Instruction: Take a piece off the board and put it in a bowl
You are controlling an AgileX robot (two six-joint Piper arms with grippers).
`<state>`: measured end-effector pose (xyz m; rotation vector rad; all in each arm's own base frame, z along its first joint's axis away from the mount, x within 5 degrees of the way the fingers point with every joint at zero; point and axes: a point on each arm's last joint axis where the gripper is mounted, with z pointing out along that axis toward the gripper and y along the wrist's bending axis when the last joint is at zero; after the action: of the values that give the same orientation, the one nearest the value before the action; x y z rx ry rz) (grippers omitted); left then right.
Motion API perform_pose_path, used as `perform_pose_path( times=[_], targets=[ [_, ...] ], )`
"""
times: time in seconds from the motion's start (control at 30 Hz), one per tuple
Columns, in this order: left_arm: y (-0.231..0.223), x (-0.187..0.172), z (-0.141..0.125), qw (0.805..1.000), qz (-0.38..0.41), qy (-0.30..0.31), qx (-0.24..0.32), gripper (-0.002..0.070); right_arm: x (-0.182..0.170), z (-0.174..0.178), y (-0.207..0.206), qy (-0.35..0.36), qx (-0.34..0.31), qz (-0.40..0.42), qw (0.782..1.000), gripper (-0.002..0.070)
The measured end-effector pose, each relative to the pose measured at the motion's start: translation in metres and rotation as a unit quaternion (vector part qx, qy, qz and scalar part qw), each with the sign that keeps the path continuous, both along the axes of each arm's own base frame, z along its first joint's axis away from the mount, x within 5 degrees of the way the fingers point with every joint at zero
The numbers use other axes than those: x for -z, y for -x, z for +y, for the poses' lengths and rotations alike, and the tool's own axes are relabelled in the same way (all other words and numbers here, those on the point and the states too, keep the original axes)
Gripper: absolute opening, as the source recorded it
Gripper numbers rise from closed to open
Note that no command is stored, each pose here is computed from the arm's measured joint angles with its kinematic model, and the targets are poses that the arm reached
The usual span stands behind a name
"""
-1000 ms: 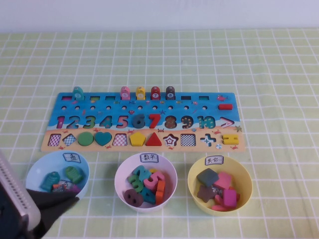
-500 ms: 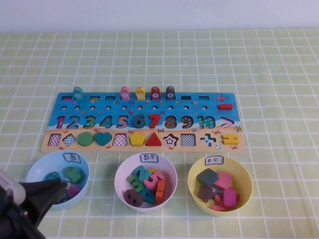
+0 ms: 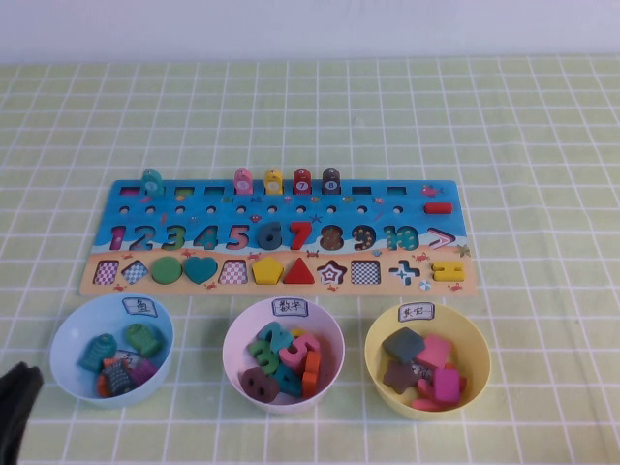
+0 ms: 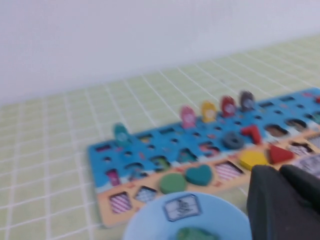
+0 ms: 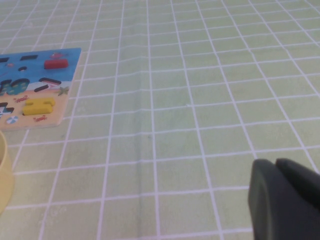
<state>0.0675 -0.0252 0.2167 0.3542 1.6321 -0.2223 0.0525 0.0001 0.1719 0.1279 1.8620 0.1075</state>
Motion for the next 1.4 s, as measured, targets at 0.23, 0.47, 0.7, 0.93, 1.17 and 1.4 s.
perform_pose_path(
  times=[0.23, 0.47, 0.7, 0.93, 1.17, 1.4],
  targets=[
    [0.009, 0.015, 0.014, 0.994, -0.048, 0.039, -0.086, -0.0002, 0.0, 0.0, 0.0, 0.0, 0.0, 0.0, 1.0, -0.0017],
    [0.011, 0.027, 0.021, 0.99, 0.004, 0.005, -0.139, -0.0002, 0.0, 0.0, 0.0, 0.0, 0.0, 0.0, 1.0, -0.0017],
    [0.015, 0.044, 0.021, 0.986, 0.093, -0.017, -0.141, -0.0003, 0.0, 0.0, 0.0, 0.0, 0.0, 0.0, 1.0, -0.0017],
    [0.015, 0.045, 0.019, 0.987, 0.094, -0.046, -0.122, -0.0003, 0.0, 0.0, 0.0, 0.0, 0.0, 0.0, 1.0, -0.0017],
    [0.015, 0.045, 0.019, 0.987, 0.093, -0.046, -0.12, -0.0003, 0.0, 0.0, 0.0, 0.0, 0.0, 0.0, 1.0, -0.0017],
    [0.015, 0.045, 0.019, 0.987, 0.093, -0.046, -0.12, -0.0003, 0.0, 0.0, 0.0, 0.0, 0.0, 0.0, 1.0, -0.0017]
  ],
)
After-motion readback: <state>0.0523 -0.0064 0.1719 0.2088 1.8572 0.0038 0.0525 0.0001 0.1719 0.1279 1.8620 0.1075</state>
